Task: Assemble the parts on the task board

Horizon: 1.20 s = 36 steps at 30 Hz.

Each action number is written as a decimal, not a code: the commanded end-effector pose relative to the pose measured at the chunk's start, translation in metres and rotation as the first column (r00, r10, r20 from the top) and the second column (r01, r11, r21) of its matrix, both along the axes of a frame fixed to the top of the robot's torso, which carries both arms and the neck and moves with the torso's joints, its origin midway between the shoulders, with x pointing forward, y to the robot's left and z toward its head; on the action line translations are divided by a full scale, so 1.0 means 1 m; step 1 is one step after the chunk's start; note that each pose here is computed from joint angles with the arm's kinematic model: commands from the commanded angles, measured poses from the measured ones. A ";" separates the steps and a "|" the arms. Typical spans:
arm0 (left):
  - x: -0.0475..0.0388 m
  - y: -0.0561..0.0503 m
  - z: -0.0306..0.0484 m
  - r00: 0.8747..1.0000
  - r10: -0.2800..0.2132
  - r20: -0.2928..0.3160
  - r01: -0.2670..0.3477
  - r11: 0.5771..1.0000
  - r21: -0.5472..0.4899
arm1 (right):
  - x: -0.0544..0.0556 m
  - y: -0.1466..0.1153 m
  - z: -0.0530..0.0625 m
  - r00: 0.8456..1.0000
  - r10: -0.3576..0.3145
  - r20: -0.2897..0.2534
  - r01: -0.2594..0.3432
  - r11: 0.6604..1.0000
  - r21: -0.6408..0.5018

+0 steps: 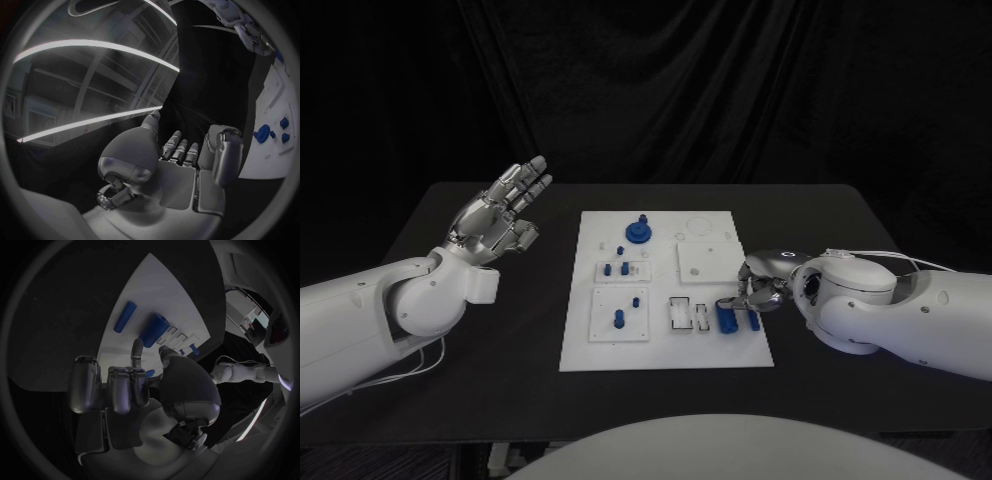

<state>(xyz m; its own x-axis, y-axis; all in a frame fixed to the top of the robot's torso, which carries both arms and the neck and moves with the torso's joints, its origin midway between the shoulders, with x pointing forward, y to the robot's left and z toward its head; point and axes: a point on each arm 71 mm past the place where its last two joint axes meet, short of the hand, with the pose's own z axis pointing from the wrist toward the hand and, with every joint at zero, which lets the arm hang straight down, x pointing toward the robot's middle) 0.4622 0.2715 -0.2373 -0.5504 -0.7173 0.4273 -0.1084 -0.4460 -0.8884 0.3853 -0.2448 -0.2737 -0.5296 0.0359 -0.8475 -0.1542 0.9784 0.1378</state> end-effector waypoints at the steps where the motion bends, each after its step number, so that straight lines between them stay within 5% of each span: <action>1: -0.0017 0.000 -0.0002 1.000 -0.012 0.010 0.012 1.000 -0.021 | 0.000 0.000 -0.004 1.000 -0.013 -0.005 0.012 0.999 -0.037; 22: -0.0041 0.002 -0.0067 1.000 -0.017 -0.015 0.016 1.000 -0.008 | 0.000 0.011 -0.018 0.999 0.014 -0.044 -0.016 0.999 -0.051; 36: -0.0047 0.002 -0.0097 0.999 -0.016 -0.031 0.016 1.000 0.007 | 0.000 0.012 -0.029 0.991 0.043 -0.124 -0.060 0.988 -0.139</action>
